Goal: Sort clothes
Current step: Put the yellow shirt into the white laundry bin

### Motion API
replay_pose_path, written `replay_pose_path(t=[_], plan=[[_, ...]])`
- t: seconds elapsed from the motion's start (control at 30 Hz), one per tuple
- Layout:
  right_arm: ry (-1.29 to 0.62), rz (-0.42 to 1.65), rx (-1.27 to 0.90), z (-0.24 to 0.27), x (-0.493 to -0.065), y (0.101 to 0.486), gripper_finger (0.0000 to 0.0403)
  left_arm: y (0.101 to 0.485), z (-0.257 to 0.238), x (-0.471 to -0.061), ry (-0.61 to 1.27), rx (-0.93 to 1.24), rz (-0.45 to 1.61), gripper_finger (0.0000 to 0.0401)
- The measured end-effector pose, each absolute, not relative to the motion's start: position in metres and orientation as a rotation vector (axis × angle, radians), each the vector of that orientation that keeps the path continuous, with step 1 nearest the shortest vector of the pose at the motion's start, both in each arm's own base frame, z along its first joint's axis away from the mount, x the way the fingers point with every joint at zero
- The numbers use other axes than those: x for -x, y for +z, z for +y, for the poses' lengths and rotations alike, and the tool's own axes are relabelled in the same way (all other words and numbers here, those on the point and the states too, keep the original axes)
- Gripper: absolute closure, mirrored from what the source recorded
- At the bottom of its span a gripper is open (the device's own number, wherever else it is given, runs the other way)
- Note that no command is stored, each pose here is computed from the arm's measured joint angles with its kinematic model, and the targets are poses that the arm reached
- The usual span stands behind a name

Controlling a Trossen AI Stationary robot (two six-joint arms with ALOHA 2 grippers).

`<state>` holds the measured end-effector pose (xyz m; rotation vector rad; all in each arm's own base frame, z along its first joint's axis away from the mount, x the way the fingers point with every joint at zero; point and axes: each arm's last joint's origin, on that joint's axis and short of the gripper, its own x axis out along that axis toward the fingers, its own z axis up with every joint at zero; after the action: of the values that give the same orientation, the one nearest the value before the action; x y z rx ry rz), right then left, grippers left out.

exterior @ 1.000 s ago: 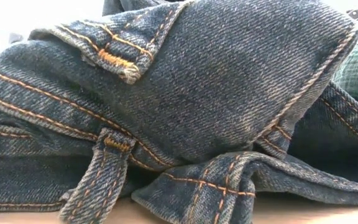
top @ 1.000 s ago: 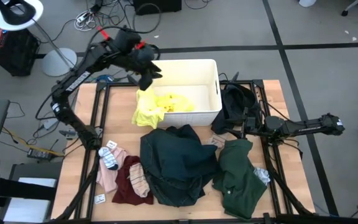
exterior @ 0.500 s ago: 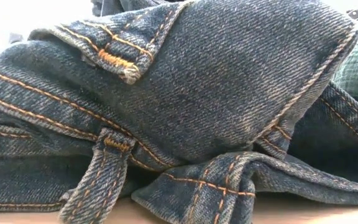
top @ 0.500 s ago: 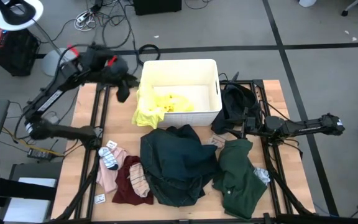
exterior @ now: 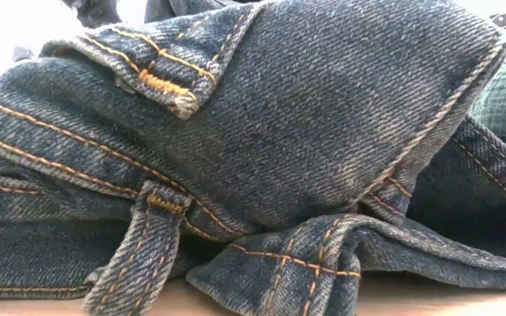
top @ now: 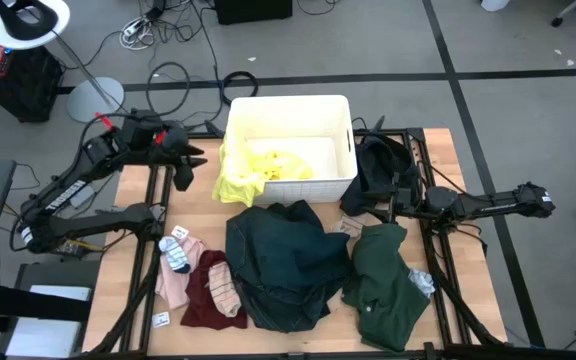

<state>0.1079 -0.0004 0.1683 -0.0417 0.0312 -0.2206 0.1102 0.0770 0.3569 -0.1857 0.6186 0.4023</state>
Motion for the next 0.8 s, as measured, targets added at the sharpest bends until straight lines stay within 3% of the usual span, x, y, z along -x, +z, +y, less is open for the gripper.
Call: replay_pose_path(t=[0.3, 0.8], plan=[[-0.220, 0.031, 0.042, 0.000, -0.108, 0.168, 0.0195, 0.306, 0.083, -0.122, 0.349, 0.292, 0.678, 0.0265], [-0.220, 0.031, 0.042, 0.000, -0.108, 0.168, 0.0195, 0.299, 0.083, -0.128, 0.228, 0.198, 0.713, 0.0265]])
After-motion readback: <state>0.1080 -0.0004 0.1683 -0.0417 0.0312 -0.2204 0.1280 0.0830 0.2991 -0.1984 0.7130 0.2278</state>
